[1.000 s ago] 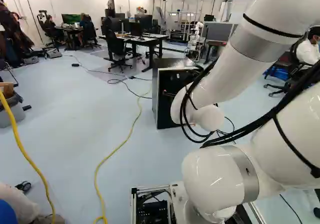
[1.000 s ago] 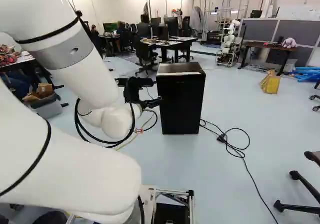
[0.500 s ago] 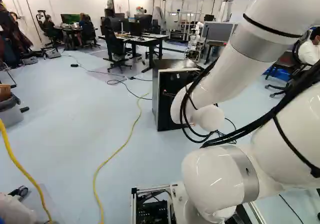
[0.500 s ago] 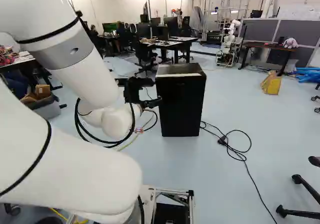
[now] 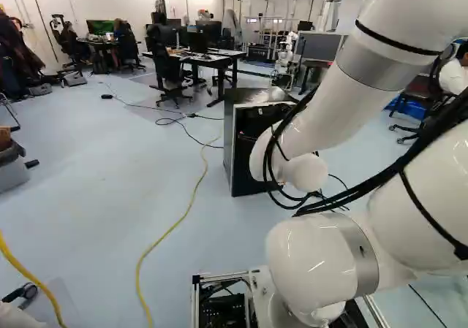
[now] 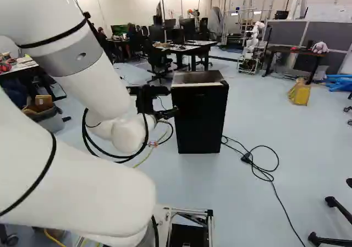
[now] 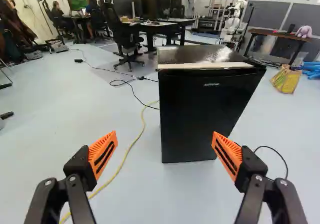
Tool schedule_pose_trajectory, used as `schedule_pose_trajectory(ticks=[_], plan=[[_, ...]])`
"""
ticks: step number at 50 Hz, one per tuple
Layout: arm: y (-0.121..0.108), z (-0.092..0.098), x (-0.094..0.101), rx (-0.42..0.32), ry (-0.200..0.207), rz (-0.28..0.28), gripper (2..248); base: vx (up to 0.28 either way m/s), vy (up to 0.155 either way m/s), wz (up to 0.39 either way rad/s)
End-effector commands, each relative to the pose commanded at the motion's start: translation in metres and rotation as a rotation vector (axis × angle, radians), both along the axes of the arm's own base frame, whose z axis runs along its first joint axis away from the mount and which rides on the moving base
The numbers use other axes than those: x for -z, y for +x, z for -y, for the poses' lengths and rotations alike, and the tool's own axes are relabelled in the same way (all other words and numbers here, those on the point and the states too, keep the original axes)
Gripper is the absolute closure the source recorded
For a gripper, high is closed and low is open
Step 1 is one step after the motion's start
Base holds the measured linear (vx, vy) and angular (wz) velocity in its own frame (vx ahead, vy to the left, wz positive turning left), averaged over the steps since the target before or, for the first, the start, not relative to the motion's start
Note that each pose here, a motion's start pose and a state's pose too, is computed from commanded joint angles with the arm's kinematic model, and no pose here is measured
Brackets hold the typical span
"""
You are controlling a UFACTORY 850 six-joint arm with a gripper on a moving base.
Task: Grab a drink from the fridge
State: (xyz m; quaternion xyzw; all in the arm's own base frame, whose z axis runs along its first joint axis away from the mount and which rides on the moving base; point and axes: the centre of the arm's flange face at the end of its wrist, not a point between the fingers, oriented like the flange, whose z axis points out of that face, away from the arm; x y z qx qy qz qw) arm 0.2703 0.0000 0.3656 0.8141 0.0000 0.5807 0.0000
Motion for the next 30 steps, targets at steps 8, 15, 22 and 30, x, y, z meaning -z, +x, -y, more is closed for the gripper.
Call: schedule_pose_trajectory(ticks=[8, 15, 22, 30], plan=[[0.0, 0.0, 0.0, 0.0, 0.0, 0.0, 3, 0.077, 0.035, -0.009], [0.0, 0.0, 0.0, 0.0, 0.0, 0.0, 3, 0.076, 0.032, -0.008], [0.0, 0.0, 0.0, 0.0, 0.0, 0.0, 3, 0.076, 0.035, -0.012], [0.0, 0.0, 0.0, 0.0, 0.0, 0.0, 3, 0.078, 0.035, -0.009]])
